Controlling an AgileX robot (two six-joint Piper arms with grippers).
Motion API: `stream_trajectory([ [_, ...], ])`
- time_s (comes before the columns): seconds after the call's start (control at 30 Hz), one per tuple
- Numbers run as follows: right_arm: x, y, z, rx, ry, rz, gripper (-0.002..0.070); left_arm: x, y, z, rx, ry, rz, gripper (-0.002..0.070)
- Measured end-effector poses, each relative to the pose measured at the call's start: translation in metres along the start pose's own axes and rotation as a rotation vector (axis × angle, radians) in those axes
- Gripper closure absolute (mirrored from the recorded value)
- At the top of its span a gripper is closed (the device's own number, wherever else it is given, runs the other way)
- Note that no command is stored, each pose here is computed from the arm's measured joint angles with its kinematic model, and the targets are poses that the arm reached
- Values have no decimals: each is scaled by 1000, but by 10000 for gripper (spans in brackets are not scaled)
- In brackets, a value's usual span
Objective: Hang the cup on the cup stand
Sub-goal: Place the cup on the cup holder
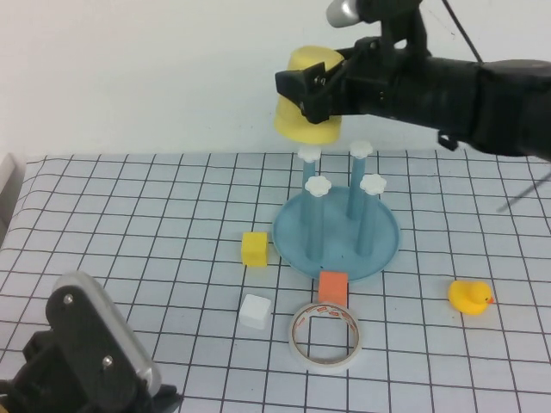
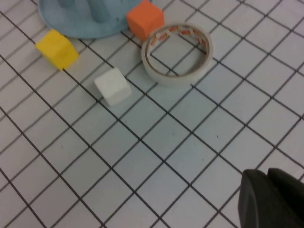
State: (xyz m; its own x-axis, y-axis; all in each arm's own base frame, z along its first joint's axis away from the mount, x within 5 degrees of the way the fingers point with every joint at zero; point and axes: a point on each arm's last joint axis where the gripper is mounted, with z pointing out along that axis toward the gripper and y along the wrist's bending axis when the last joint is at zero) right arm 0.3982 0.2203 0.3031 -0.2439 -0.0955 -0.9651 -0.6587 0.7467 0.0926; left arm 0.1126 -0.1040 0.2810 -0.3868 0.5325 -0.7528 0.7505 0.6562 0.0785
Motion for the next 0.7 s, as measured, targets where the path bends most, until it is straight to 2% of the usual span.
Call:
stream_trajectory([
  [0.17,13,-20,33,111,21,5,84,6,-1,0,8,61,9,676],
  [0.37,31,-31,63,124,38,10,84,11,0,-1,-3,119,42,676],
  [0.7,54,-39,78,156,84,21,73,12,1,-1,-13,129,57,676],
])
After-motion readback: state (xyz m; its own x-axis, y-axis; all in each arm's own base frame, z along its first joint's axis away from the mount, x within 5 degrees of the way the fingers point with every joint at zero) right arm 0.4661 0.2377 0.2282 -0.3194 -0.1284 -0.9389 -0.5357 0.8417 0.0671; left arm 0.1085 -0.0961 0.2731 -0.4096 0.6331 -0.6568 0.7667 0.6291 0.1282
